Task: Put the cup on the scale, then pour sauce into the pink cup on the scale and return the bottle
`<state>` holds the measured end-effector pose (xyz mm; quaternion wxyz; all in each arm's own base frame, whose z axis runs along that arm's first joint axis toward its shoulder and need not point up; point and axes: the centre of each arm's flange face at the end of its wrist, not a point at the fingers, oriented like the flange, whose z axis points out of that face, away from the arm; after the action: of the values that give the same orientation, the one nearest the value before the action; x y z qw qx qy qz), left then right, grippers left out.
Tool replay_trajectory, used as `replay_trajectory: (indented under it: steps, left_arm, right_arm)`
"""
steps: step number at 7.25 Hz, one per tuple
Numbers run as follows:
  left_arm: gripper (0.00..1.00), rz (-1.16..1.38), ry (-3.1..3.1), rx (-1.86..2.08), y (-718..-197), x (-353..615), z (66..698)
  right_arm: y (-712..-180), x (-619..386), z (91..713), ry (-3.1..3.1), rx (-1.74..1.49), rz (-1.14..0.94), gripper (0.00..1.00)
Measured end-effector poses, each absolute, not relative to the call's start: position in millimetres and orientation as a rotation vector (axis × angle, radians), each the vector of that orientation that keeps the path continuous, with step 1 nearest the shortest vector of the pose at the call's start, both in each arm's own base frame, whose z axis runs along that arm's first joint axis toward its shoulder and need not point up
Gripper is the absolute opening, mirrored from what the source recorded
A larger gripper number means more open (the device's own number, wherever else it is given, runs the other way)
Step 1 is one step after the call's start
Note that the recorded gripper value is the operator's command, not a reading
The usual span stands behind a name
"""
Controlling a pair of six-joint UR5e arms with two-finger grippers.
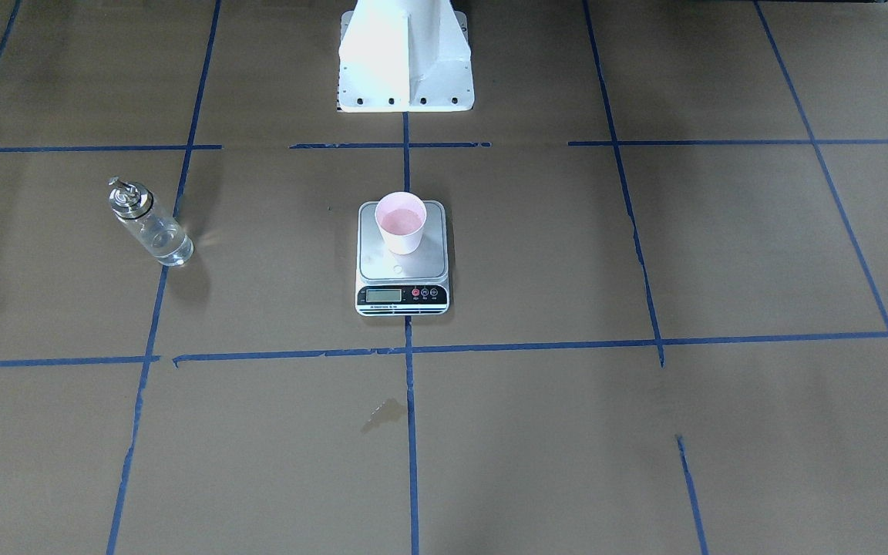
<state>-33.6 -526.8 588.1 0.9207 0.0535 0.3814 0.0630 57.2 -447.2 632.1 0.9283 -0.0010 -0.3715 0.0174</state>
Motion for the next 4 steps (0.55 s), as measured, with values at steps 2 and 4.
replay_trajectory:
  steps: [2, 4]
  left_arm:
    - [1.0, 0.13, 0.784, 0.11, -526.9, -33.7, 588.6]
    - [1.0, 0.124, 0.782, 0.096, -524.1, -33.9, 594.8]
  right_arm:
    - [-446.6, 57.4, 631.0, -0.757, -0.015, 0.041, 1.0]
    - [-445.1, 57.1, 632.1, -0.758, -0.02, 0.043, 1.0]
